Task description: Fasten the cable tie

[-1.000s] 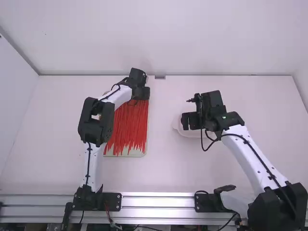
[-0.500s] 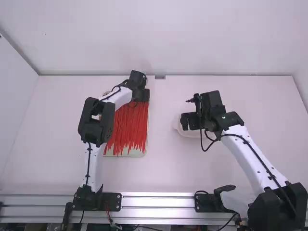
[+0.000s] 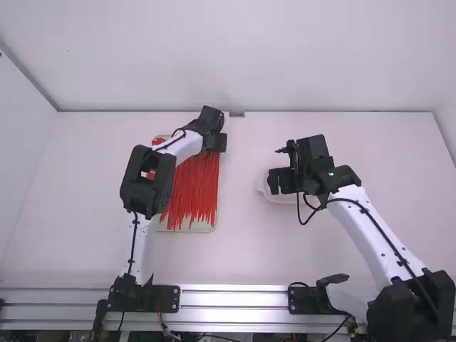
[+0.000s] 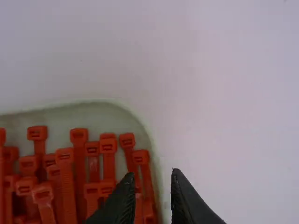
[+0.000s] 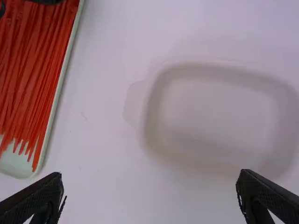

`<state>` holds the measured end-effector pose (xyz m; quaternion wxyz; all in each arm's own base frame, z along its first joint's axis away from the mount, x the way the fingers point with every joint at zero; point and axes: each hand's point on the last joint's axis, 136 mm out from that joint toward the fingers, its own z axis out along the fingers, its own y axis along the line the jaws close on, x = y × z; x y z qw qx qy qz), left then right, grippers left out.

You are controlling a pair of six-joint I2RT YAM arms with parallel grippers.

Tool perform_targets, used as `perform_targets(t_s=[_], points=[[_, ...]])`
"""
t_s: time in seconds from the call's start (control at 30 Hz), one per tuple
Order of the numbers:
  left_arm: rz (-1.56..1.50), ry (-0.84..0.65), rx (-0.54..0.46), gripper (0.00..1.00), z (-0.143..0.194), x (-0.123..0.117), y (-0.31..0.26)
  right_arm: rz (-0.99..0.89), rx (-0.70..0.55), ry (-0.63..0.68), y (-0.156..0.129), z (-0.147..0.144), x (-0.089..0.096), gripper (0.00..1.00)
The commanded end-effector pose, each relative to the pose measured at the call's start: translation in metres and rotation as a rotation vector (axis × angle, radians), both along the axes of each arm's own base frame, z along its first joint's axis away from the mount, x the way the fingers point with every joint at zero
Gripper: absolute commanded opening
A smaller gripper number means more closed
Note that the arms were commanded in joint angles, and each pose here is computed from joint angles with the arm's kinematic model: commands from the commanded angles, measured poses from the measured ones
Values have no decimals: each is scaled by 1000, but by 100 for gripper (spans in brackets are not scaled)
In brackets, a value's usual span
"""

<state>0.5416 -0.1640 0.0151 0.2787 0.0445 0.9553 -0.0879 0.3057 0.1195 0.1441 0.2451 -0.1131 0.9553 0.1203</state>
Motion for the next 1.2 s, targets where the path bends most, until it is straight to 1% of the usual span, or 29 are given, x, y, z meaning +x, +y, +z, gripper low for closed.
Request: perform_targets(t_s=[0.0, 0.27, 0.43, 0.53, 0.8, 1.03, 1.1, 1.17], points=[[36, 16, 32, 21, -11, -2, 10, 8, 15, -42, 4, 17, 4, 98], [54, 3, 52, 19, -10, 1, 16, 9, 14, -46, 3, 18, 4, 98], [50, 5, 45, 18, -10, 1, 15, -10, 16, -45, -2, 18, 6, 98], [50, 14, 48, 16, -12, -2, 15, -17, 18, -45, -4, 18, 7, 98], [54, 16, 42, 17, -20, -5, 16, -12, 15, -46, -2, 18, 7, 98], [56, 12, 43, 16, -20, -5, 16, -14, 17, -45, -3, 18, 7, 98], [56, 12, 43, 15, -20, -5, 16, -15, 18, -45, -3, 18, 7, 98], [56, 11, 43, 11, -20, -4, 16, -13, 18, -45, -3, 18, 7, 98]])
